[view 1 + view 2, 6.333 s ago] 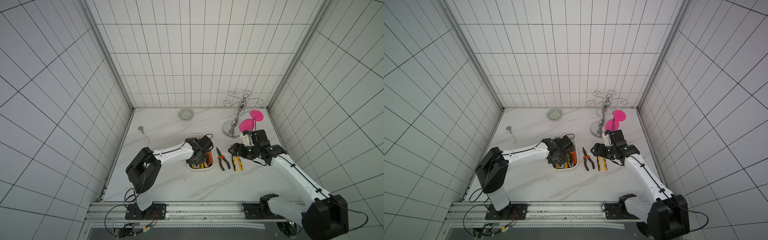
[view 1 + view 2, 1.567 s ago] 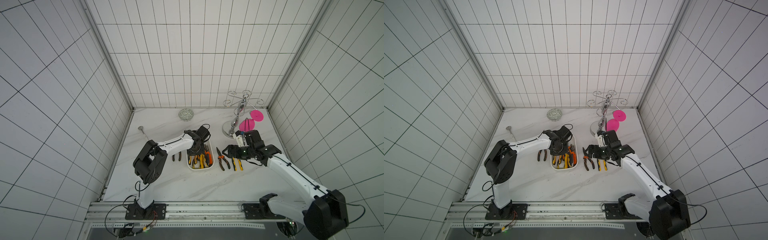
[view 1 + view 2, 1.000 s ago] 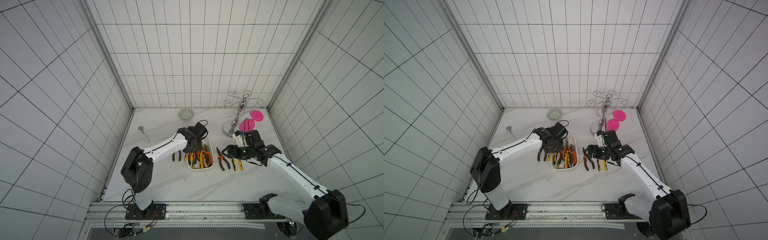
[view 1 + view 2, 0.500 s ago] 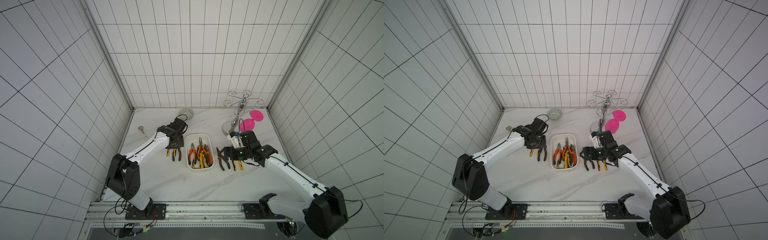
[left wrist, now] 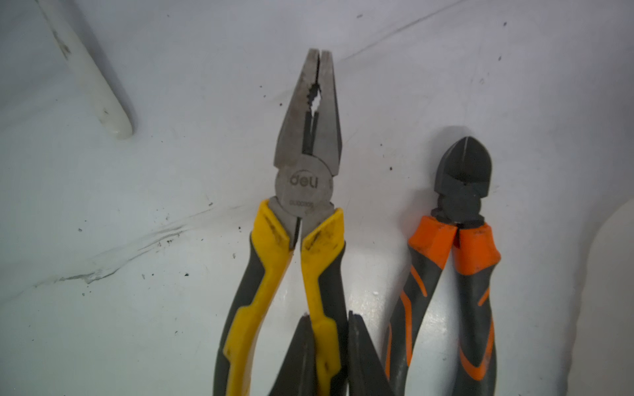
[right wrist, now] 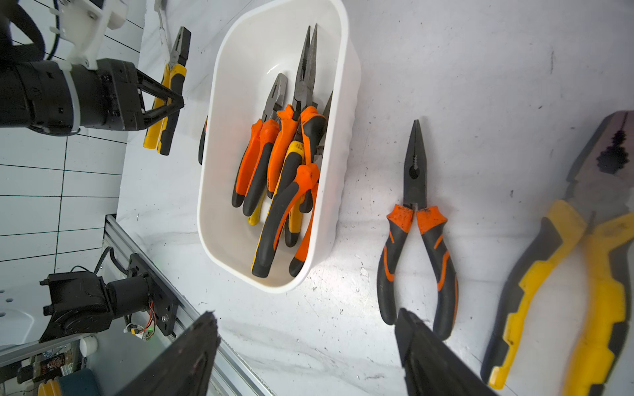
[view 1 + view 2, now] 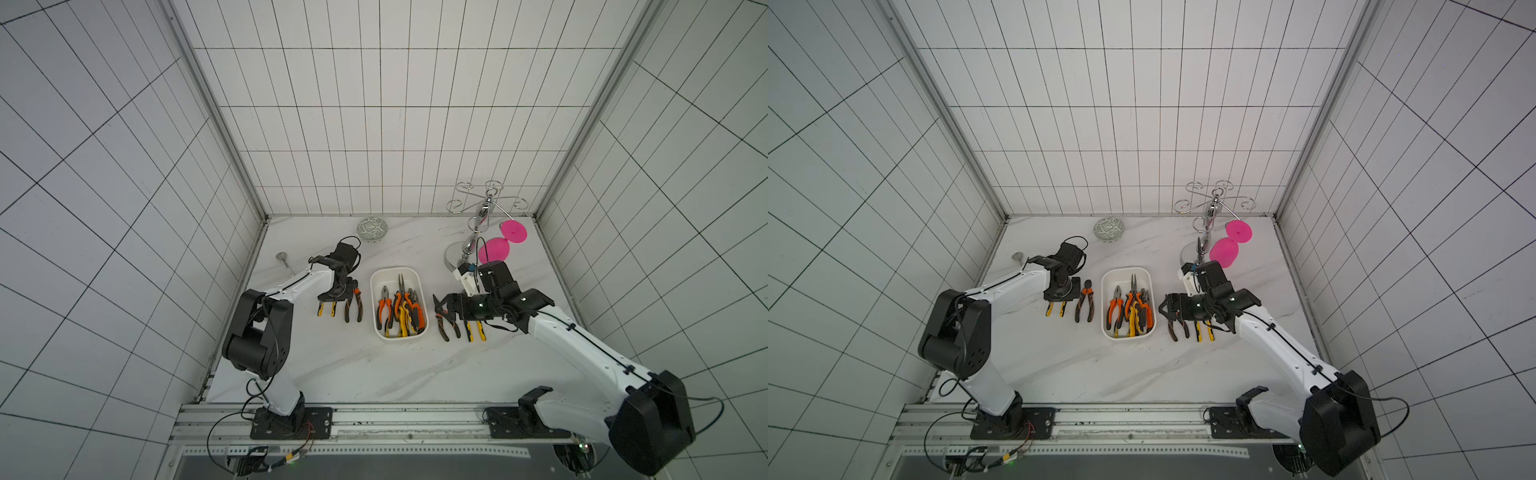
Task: Take the pliers out of the storage box
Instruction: Place the pliers at the center of the board, then adjust the pliers in the storage box, then pick up the pliers from the storage box, then place the pliers at the center of the board.
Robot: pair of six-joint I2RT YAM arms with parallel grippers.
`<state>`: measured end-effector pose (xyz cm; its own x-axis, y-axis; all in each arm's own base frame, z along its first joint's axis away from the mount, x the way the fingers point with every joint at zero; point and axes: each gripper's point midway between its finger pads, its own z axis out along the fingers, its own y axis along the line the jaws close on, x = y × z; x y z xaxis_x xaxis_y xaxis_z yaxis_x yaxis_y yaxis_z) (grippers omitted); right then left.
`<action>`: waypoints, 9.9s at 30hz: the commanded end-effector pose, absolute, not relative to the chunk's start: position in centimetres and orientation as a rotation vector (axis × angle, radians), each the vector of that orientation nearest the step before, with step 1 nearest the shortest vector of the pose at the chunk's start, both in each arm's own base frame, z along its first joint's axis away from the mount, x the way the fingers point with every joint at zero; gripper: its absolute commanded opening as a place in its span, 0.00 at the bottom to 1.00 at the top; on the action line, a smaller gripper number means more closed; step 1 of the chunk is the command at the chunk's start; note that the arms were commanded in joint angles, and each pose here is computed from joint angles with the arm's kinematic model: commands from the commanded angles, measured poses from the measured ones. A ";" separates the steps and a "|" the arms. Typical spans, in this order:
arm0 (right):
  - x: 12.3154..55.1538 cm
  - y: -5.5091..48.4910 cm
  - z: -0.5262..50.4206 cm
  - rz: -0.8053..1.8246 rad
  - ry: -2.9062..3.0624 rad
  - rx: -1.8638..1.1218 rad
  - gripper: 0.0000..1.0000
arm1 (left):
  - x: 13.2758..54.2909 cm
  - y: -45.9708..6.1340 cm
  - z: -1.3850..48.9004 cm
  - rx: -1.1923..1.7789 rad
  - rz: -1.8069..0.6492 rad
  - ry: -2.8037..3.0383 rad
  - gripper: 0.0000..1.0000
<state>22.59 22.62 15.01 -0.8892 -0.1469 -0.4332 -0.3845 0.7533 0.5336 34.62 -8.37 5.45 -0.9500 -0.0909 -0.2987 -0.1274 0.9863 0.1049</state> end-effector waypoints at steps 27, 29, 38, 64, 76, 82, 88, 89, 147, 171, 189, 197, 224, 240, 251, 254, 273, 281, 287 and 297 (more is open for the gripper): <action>23.5 23.0 17.9 0.884 2.503 -0.440 0.84 | 33.1 -8.4 5.3 -0.307 0.102 2.803 0.46; 23.5 23.1 18.0 0.889 2.502 -0.439 0.84 | 32.9 -9.0 6.5 -0.317 0.060 2.780 0.51; 23.4 23.1 17.8 0.899 2.509 -0.435 0.84 | 31.5 -16.3 11.4 -0.227 -0.134 2.700 0.58; 23.2 22.9 17.4 0.888 2.510 -0.435 0.84 | 31.8 -23.8 3.6 0.100 0.093 2.857 0.29; 23.3 22.9 17.1 0.882 2.519 -0.440 0.84 | 30.8 -23.0 2.1 0.155 0.191 2.877 0.25; 23.3 23.0 17.1 0.889 2.523 -0.437 0.84 | 29.9 -24.8 2.1 0.134 0.041 2.921 0.21; 23.2 23.0 17.1 0.891 2.525 -0.436 0.84 | 28.8 -26.5 3.1 0.063 -0.089 2.959 0.23; 23.2 23.0 17.0 0.890 2.525 -0.436 0.84 | 28.7 -26.4 3.4 0.045 -0.092 2.959 0.25; 23.3 24.0 19.1 1.000 2.470 -0.389 0.83 | 26.0 -27.1 7.9 0.110 -0.063 2.880 0.00; 25.5 27.1 22.6 1.347 2.376 -0.165 0.33 | 24.9 -36.4 20.6 0.396 -0.466 2.545 0.00; 25.9 26.4 21.8 1.365 2.395 -0.141 0.44 | 23.4 -39.3 22.9 0.557 -0.654 2.434 0.00; 25.9 25.6 22.1 1.337 2.374 -0.152 0.08 | 23.2 -39.4 22.2 0.569 -0.653 2.447 0.03; 23.8 12.4 17.3 0.396 2.729 -0.091 0.00 | 22.7 -36.0 24.0 0.633 -0.655 2.213 0.98; 25.6 3.1 16.8 -0.466 2.879 -0.043 0.00 | 22.9 -35.4 24.0 0.652 -0.637 2.160 0.99; 28.2 4.8 12.4 -0.515 3.020 -0.091 0.00 | 23.6 -33.2 23.9 0.599 -0.602 2.160 0.99; 29.0 4.9 11.4 -0.555 3.030 -0.112 0.00 | 23.9 -32.6 23.9 0.579 -0.600 2.161 0.99; 30.9 5.6 6.3 -0.714 3.068 -0.197 0.20 | 25.2 -30.8 23.7 0.532 -0.584 2.169 0.99; 30.9 6.2 5.4 -0.697 3.095 -0.221 0.34 | 25.3 -30.9 23.6 0.534 -0.585 2.172 0.99; 30.3 6.5 6.1 -0.653 3.091 -0.216 0.41 | 25.5 -30.8 23.6 0.529 -0.583 2.173 0.99; 27.5 7.5 8.6 -0.411 3.082 -0.113 0.54 | 26.2 -29.9 23.3 0.448 -0.579 2.190 0.99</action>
<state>29.22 7.10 8.21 -0.9945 -0.1018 -0.0249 -0.0891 0.9463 -0.3107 25.79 -30.35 22.86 -0.6125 0.1649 -0.7731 0.5164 0.8240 -0.2333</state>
